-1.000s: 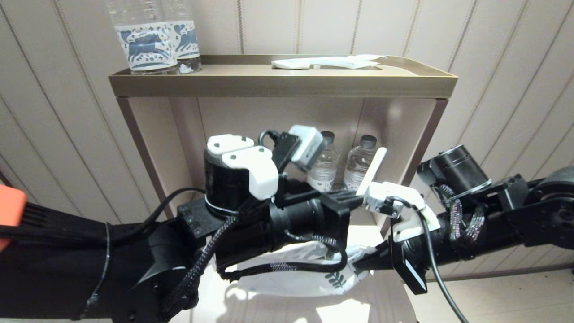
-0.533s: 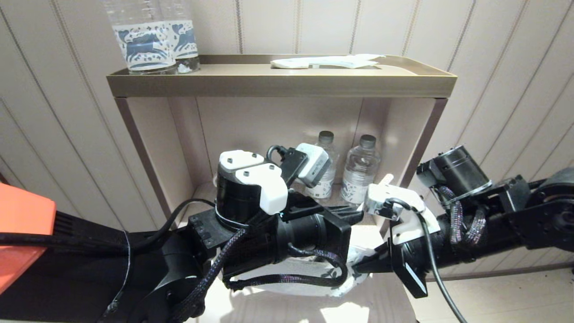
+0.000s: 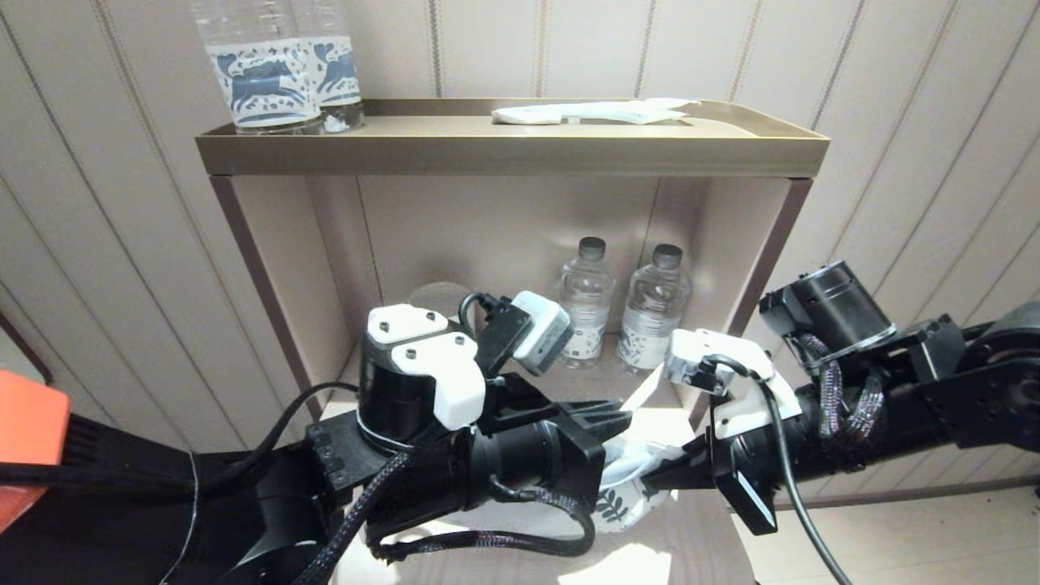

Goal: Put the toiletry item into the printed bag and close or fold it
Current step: Place the toothbrush in the storage bag

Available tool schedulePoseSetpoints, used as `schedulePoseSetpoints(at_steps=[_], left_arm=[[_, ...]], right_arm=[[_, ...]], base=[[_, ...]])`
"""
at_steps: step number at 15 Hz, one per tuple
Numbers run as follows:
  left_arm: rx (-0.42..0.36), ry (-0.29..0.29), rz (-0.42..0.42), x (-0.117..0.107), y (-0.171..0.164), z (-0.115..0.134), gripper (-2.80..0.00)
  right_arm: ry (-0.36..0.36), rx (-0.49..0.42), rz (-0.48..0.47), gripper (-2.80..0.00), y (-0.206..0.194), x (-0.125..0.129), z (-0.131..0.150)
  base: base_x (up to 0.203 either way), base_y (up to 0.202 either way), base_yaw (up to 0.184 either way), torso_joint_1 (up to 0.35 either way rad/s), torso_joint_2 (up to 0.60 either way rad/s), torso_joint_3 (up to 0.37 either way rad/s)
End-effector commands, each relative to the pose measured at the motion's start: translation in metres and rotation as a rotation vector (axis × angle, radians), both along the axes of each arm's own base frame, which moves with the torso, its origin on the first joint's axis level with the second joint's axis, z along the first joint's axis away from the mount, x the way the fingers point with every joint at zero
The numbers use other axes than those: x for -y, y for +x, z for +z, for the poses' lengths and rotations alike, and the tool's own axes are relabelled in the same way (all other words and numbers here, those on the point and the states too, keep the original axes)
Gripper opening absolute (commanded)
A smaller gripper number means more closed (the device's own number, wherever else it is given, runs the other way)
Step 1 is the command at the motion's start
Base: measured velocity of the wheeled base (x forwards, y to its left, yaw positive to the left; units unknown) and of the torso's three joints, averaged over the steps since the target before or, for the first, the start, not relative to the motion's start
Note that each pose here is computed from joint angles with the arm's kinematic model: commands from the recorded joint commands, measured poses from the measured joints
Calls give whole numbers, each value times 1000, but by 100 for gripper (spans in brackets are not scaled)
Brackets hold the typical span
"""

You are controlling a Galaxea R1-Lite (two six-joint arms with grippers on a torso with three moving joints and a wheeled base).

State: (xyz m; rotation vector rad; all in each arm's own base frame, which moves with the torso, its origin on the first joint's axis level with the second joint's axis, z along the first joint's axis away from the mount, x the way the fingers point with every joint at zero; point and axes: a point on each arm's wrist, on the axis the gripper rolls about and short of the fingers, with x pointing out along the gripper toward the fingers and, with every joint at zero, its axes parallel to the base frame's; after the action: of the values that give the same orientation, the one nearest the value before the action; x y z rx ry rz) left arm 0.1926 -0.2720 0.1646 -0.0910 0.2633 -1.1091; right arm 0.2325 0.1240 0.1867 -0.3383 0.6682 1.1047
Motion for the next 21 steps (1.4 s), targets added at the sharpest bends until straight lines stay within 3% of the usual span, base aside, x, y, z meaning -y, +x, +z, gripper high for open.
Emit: schedulePoseSetpoints(at_steps=[1, 6, 13, 18, 21], left_arm=[[16, -2, 17, -13, -2, 4, -280], [25, 35, 36, -36, -11, 0, -280], [38, 83, 27, -43, -16, -7, -280], [77, 70, 22, -48, -21, 3, -280], [103, 135, -58, -39, -35, -7, -280]], right_arm=[[2, 2, 5, -280, -1, 0, 1], [3, 5, 5, -280, -1, 0, 1], [4, 7, 6, -280, -1, 0, 2], [6, 8, 4, -280, -1, 0, 3], [4, 5, 5, -280, 0, -1, 2]], base=[[0, 0, 0, 0, 0, 0], [0, 0, 0, 0, 0, 0], [0, 0, 0, 0, 0, 0], [0, 0, 0, 0, 0, 0], [0, 0, 0, 0, 0, 0]])
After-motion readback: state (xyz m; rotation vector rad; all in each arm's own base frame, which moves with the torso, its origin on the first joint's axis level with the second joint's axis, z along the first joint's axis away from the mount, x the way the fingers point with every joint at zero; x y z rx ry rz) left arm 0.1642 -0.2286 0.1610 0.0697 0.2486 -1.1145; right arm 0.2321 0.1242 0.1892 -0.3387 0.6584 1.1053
